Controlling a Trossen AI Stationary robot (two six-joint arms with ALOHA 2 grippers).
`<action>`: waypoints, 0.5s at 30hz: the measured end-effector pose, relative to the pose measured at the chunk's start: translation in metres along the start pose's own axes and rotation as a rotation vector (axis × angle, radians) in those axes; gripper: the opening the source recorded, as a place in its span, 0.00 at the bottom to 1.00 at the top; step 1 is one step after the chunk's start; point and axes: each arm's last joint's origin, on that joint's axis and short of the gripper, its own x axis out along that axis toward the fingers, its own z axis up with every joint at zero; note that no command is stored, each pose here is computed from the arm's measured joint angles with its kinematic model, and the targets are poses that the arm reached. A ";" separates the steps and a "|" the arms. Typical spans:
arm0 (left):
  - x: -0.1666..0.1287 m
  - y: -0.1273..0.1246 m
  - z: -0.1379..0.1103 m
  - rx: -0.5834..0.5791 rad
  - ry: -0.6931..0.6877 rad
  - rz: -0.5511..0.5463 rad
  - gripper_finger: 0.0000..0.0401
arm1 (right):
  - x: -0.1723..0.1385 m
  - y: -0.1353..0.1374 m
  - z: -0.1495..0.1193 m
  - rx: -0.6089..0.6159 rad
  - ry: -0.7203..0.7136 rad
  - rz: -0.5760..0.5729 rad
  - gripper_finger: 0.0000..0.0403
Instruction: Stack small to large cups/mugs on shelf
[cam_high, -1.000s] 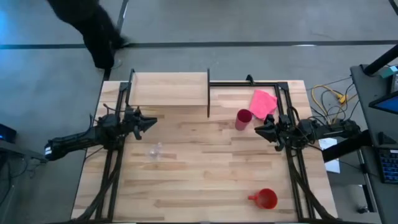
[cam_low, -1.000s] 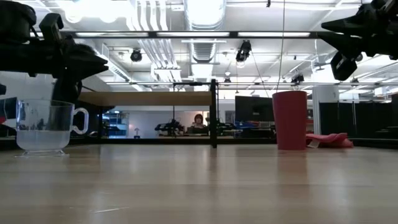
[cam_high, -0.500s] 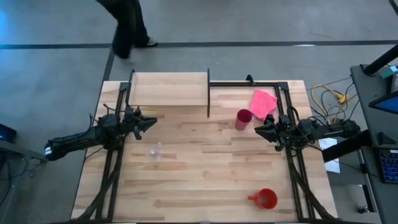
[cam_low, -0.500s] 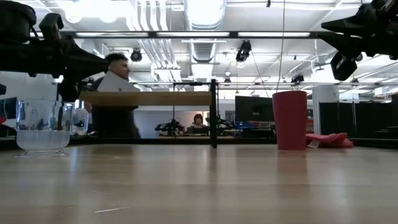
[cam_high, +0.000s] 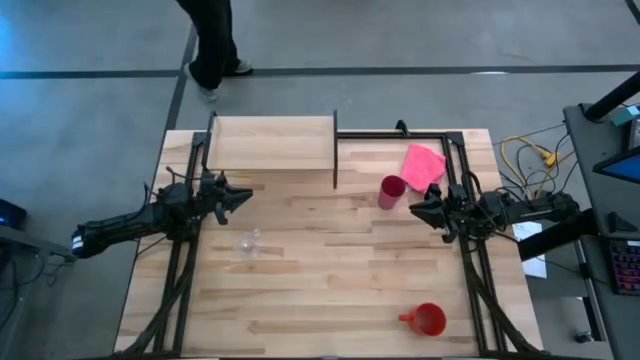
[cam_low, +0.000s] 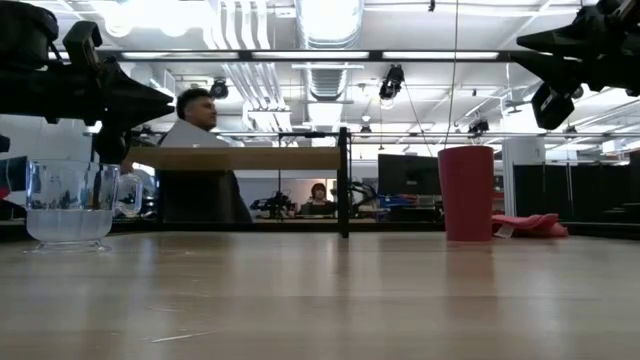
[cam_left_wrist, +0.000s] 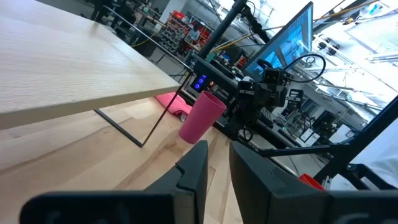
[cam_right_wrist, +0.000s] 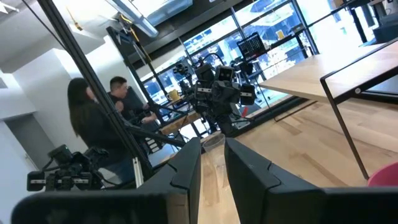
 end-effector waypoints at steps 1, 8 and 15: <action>0.000 0.000 0.000 0.000 0.000 0.000 0.13 | 0.000 0.000 0.000 0.000 0.000 0.000 0.17; 0.000 0.000 0.000 0.000 0.000 0.000 0.13 | 0.000 0.000 0.000 0.000 0.000 0.000 0.17; 0.000 0.000 0.000 0.000 0.000 0.000 0.13 | 0.000 0.000 0.000 0.000 0.000 -0.001 0.17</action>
